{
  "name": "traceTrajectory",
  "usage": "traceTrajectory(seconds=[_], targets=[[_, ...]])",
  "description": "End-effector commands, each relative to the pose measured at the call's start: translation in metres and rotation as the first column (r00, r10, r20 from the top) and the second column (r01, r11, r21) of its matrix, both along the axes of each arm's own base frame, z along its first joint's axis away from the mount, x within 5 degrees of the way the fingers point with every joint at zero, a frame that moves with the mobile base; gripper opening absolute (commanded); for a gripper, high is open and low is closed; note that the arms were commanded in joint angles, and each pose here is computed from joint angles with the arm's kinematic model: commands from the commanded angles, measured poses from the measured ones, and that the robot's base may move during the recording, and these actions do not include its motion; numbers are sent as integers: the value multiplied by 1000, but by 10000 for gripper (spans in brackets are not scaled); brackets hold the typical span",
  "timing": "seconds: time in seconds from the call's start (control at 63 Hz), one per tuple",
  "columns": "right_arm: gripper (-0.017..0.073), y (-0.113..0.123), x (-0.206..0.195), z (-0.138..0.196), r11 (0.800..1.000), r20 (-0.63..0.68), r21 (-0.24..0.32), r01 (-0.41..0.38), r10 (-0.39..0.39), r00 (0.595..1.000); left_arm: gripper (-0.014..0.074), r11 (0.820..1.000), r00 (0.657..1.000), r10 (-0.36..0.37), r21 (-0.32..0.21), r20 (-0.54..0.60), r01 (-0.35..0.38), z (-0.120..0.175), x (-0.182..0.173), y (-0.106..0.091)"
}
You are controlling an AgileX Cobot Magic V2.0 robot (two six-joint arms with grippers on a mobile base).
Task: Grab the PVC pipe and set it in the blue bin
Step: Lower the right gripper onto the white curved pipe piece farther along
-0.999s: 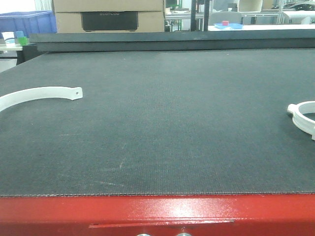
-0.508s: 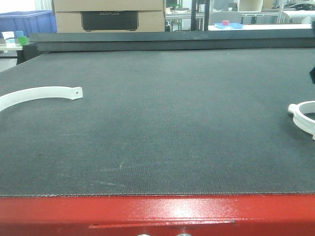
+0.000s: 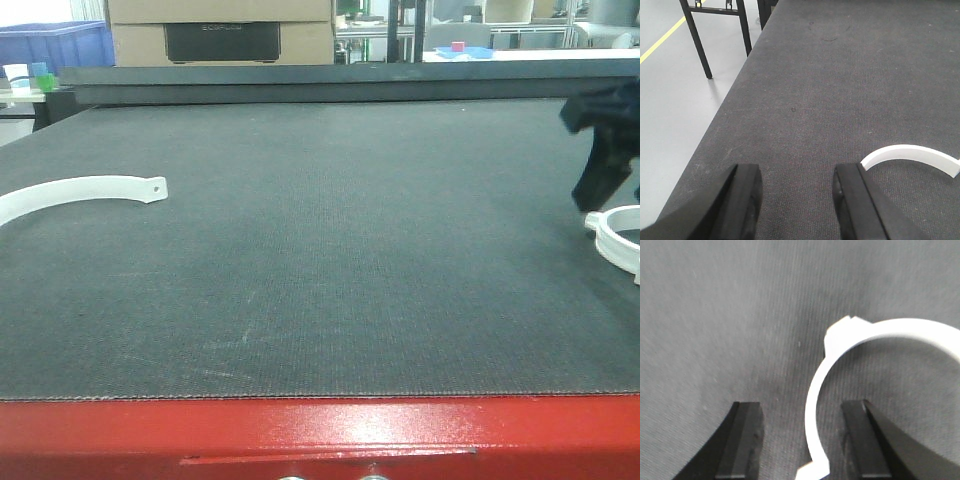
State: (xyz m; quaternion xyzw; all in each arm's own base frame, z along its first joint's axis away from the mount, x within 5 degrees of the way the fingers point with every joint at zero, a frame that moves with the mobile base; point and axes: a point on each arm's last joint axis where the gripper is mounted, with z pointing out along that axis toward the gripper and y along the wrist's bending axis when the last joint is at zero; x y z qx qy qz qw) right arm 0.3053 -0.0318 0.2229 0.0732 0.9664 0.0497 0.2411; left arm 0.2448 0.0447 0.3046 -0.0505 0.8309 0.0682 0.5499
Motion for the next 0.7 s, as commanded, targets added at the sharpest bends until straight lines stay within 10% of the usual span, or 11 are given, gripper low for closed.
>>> traceTrajectory(seconds=[0.0, 0.682], targets=[[244, -1, 2, -3, 999, -20, -31, -28, 27, 999, 267, 1000, 1000, 1, 1, 31, -1, 4, 2, 0], [244, -6, 13, -25, 997, -42, -69, -42, 39, 998, 267, 1000, 999, 0, 4, 50, 0, 5, 2, 0]])
